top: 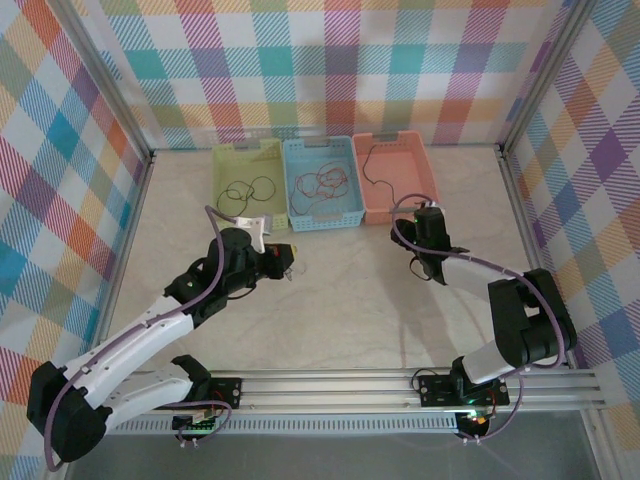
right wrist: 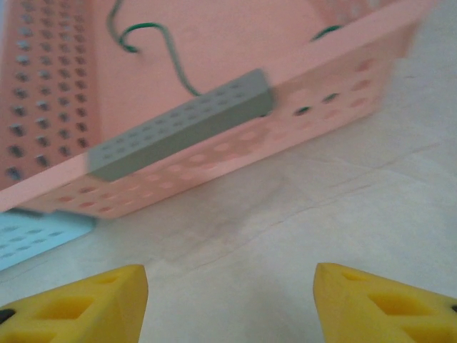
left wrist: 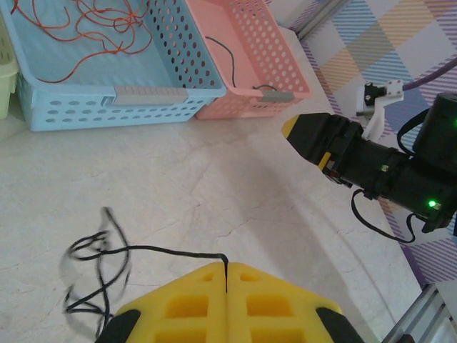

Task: Untangle the cables

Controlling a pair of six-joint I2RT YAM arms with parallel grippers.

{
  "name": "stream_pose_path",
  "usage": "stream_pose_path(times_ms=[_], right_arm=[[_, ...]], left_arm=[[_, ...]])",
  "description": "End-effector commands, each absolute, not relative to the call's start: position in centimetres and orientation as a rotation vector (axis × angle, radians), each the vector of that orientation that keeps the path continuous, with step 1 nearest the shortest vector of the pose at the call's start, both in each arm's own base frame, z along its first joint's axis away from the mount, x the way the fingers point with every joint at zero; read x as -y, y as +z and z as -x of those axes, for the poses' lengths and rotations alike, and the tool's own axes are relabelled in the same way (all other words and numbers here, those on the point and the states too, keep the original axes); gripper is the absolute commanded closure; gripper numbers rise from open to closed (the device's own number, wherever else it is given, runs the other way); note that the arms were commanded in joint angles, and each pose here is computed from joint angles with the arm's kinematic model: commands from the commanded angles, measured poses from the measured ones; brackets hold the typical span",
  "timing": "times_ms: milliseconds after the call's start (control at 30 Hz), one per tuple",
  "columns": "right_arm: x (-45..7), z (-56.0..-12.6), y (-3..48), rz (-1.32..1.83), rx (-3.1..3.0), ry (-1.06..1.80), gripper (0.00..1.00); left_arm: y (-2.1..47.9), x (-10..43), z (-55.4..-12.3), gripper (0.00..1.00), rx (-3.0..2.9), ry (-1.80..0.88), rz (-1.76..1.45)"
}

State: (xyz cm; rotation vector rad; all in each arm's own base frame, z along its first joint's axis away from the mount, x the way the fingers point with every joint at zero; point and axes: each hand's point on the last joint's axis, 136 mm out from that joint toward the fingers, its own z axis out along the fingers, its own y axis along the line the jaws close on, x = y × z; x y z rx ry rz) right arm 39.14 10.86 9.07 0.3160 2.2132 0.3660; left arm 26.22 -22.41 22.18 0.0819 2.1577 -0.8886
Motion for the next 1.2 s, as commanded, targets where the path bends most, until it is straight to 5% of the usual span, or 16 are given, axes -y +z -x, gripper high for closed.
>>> stream_pose_path(times_ms=[0, 200, 500, 1167], right_arm=[[-15.8, -38.8, 13.2, -0.052, -2.051, 0.61, 0.38], [-23.6, -34.1, 19.2, 0.448, -1.682, 0.875, 0.37], [-31.5, -26.7, 19.8, 0.965, -1.408, 1.044, 0.34], [-33.2, -27.9, 18.5, 0.951, -1.457, 0.865, 0.34]], left_arm=[[21.4, 23.3, -25.9, 1.0, -2.188, -0.897, -0.132], [21.3, 24.0, -25.8, 1.0, -2.199, -0.935, -0.151], [21.1, 24.8, -25.6, 1.0, -2.207, -0.974, -0.187], [22.1, 29.6, -22.8, 1.0, -2.173, -1.274, -0.414]])
